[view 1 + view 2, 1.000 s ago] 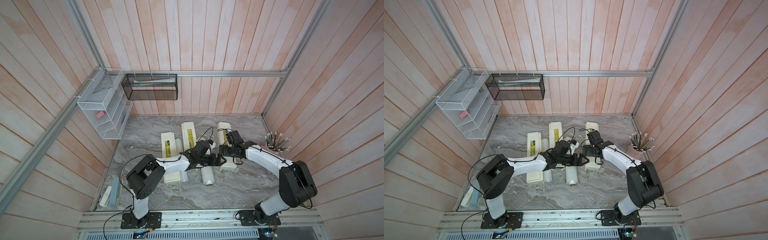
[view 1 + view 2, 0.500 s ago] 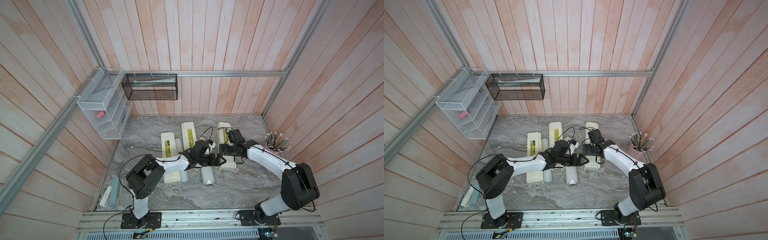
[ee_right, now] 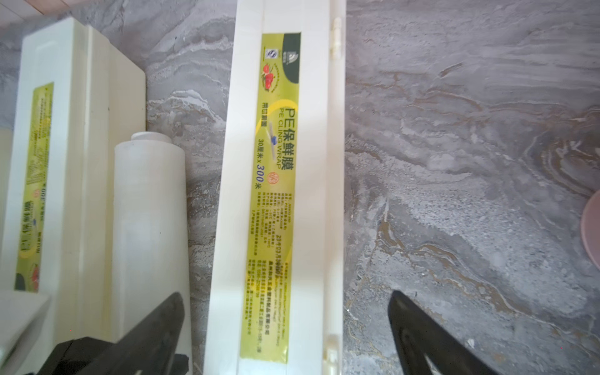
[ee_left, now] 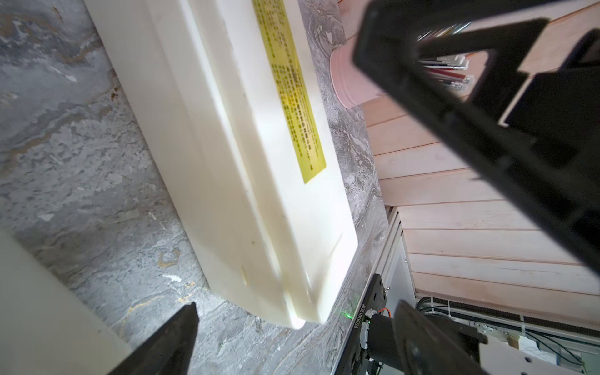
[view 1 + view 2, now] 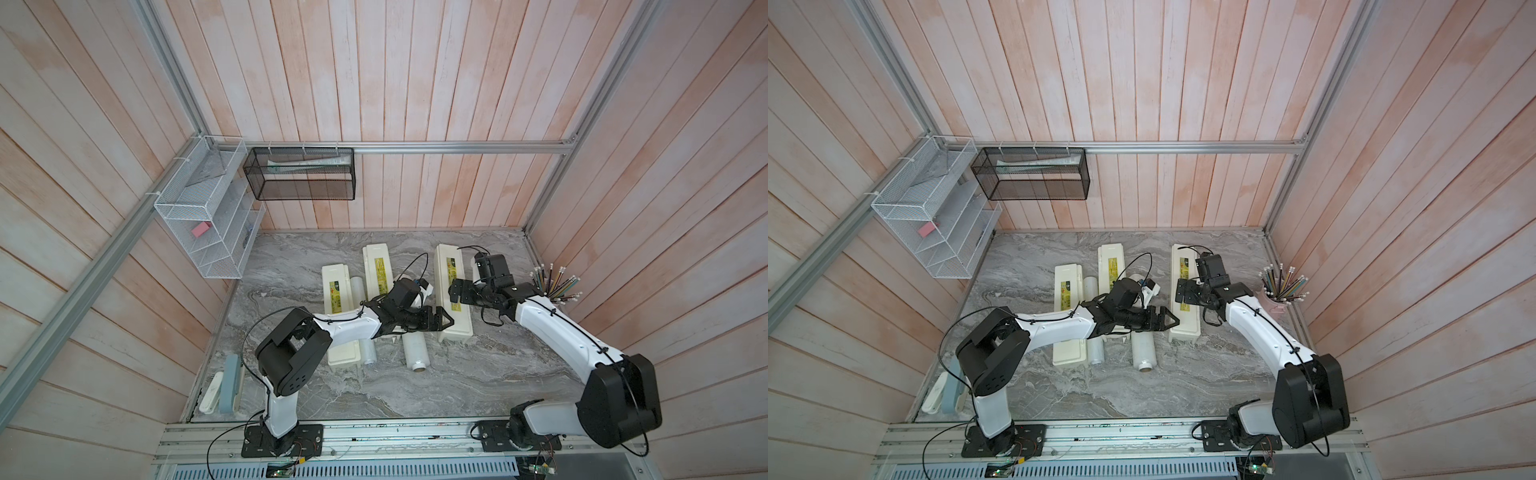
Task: Put plastic wrap rolls into dispensers
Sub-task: Close the lid on the plastic wrap cutting box.
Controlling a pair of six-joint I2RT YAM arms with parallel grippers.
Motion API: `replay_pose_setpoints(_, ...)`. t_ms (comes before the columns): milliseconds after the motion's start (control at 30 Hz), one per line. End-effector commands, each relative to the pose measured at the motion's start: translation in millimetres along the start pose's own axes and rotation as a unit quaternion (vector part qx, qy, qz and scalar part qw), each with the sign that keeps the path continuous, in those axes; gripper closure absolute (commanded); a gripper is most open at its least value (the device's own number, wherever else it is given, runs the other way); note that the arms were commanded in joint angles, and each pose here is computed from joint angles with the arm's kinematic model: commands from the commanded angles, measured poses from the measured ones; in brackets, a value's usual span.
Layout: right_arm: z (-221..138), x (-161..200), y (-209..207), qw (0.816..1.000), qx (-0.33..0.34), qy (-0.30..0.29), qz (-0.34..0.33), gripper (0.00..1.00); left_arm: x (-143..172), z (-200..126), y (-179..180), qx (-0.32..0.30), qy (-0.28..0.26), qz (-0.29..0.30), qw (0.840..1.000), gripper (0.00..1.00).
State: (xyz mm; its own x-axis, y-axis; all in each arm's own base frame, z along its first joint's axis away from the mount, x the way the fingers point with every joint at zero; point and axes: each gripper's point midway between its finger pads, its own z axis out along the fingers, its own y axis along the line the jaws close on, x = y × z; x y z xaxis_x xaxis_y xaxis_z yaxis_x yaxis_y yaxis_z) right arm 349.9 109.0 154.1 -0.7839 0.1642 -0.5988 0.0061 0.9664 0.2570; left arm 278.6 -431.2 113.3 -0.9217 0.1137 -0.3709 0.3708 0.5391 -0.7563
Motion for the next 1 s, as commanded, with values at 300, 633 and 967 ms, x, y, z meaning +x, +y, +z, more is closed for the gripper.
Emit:
replay_pose_setpoints(300, 0, 30, -24, 0.993, -0.085, 0.007, 0.084, 0.12, -3, 17, 3, -0.008, 0.035, -0.026, 0.999, 0.04)
replay_pose_setpoints(633, 8, 47, -12, 0.979, -0.173, 0.009, 0.108, 0.25, 3, 30, 22, -0.034, 0.048, -0.049, 0.997, 0.06)
replay_pose_setpoints(967, 21, 62, -9, 0.973, -0.195, 0.027, 0.118, 0.32, 15, 39, 38, -0.051, 0.065, -0.063, 0.995, 0.07)
